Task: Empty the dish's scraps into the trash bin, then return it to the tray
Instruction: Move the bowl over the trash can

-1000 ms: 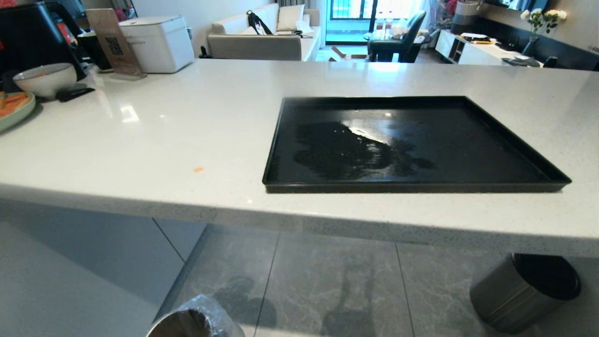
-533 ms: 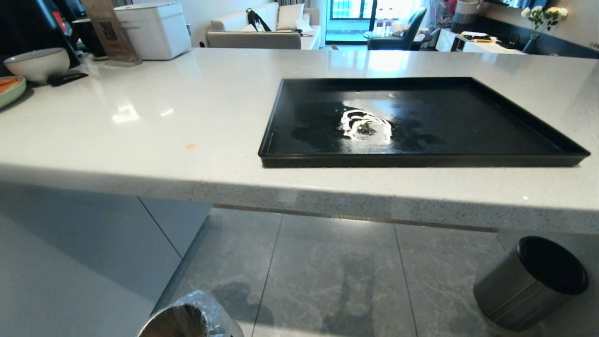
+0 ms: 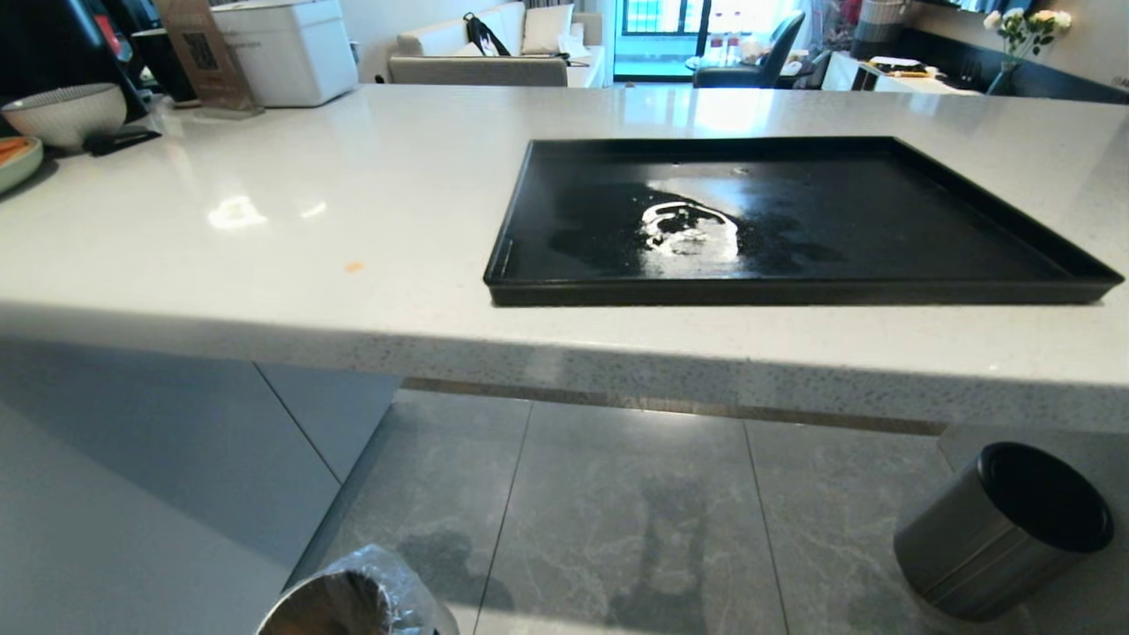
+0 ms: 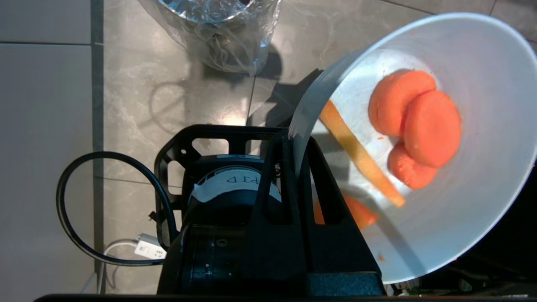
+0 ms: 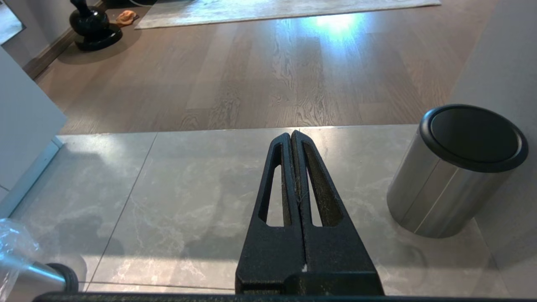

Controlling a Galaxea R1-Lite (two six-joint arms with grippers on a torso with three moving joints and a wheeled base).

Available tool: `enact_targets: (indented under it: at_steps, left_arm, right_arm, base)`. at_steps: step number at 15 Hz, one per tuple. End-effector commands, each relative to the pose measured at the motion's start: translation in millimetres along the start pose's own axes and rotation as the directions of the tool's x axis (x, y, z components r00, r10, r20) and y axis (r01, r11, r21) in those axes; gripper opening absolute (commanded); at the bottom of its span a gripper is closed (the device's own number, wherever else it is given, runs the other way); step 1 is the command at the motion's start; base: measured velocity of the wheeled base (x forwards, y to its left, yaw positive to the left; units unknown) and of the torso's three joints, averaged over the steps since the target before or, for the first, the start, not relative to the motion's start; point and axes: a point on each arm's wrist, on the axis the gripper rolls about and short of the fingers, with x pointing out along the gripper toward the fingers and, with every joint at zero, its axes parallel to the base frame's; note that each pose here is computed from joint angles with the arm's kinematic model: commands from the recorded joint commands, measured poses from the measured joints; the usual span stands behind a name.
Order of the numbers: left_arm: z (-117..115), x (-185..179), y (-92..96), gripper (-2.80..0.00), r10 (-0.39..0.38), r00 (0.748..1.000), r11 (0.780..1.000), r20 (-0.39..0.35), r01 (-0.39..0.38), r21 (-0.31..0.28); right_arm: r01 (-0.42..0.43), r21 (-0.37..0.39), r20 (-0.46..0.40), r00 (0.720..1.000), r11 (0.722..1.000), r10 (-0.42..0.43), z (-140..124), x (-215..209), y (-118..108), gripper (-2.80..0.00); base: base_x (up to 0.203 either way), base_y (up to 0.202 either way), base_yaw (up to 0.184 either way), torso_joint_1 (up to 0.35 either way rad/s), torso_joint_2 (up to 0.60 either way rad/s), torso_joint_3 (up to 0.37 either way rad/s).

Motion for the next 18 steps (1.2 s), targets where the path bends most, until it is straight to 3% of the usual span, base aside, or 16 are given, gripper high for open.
enact_targets:
  at_steps: [1, 18]
  left_arm:
    - [-1.5, -0.2, 0.2, -2.80, 0.001, 1.000, 1.000, -0.005, -0.001, -0.002]
    - [-4.1, 1.6, 0.8, -2.80, 0.003, 1.000, 1.000, -0.013, -0.004, -0.002]
  right_arm:
    - [0.000, 0.000, 0.002, 1.000, 1.000, 0.000, 0.4, -0.1, 0.0, -2.80]
    - [0.000, 0.000, 0.003, 1.000, 1.000, 0.000, 0.2, 0.0, 0.0, -2.80]
  base:
    - [0.000, 0.000, 0.000, 0.018, 0.05, 0.050]
    - [0.000, 0.000, 0.000, 0.001, 0.00, 0.002]
